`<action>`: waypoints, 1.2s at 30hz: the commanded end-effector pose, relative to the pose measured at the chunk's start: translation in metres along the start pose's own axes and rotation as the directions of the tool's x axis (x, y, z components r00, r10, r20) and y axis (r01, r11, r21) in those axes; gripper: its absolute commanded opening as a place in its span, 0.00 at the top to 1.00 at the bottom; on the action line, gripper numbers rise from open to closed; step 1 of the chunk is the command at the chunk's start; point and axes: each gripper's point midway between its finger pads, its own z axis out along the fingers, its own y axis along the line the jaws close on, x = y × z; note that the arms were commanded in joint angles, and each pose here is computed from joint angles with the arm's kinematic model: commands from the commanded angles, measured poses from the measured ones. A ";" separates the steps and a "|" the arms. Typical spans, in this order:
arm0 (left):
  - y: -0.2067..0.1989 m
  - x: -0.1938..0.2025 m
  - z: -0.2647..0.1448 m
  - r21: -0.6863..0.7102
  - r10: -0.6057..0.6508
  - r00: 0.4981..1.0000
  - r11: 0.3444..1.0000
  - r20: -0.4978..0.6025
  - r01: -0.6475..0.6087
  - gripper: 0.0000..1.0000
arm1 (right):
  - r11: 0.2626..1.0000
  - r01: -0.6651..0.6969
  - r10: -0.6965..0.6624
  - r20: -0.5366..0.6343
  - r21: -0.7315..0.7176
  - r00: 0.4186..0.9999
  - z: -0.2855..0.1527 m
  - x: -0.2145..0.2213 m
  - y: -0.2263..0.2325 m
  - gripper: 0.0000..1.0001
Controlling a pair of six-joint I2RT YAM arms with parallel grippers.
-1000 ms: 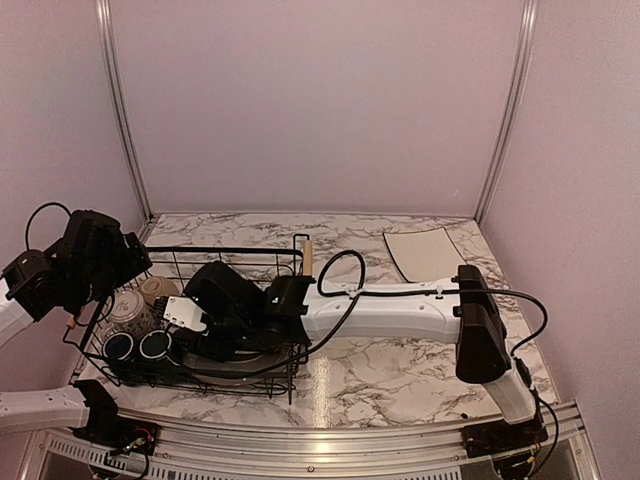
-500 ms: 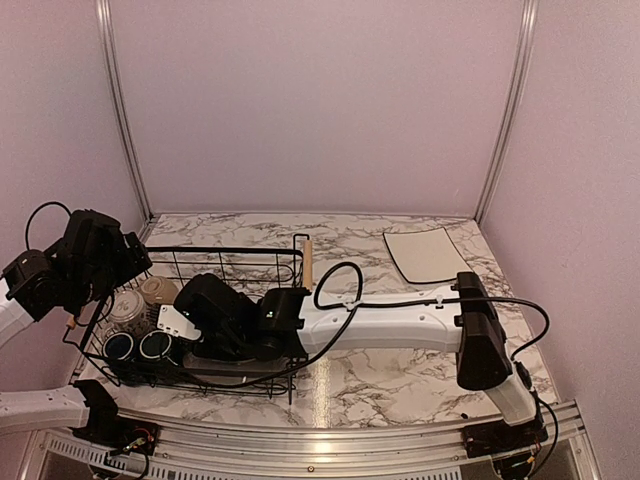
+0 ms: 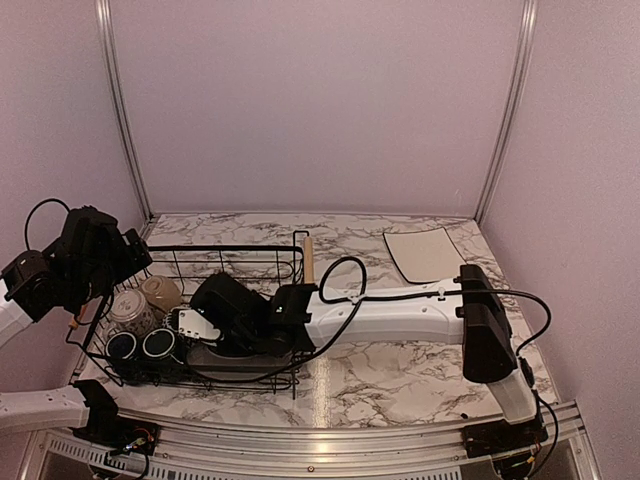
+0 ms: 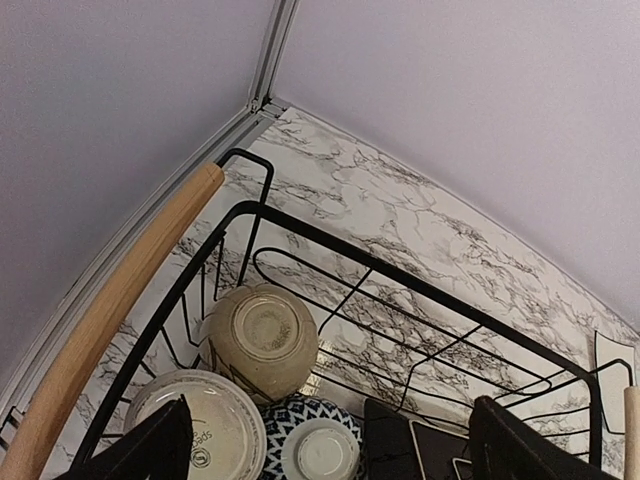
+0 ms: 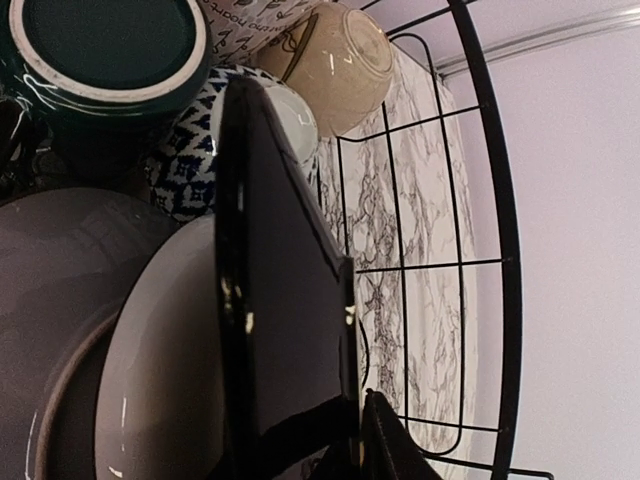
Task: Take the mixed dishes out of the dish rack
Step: Grab the plate from the dish rack.
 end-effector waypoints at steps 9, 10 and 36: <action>-0.005 -0.014 -0.007 0.034 0.002 0.999 0.999 0.049 -0.004 0.01 | 0.982 0.101 -0.082 -0.126 0.157 0.989 0.007 0.018 -0.063 1.00; -0.006 -0.015 -0.007 0.035 0.003 0.999 0.999 0.052 -0.005 0.01 | 0.980 0.112 -0.092 -0.122 0.163 0.988 0.006 0.015 -0.064 1.00; -0.004 -0.037 -0.021 0.084 -0.066 0.987 0.995 0.148 0.054 0.01 | 0.879 -0.005 -0.072 0.143 0.477 0.987 -0.094 -0.053 -0.187 1.00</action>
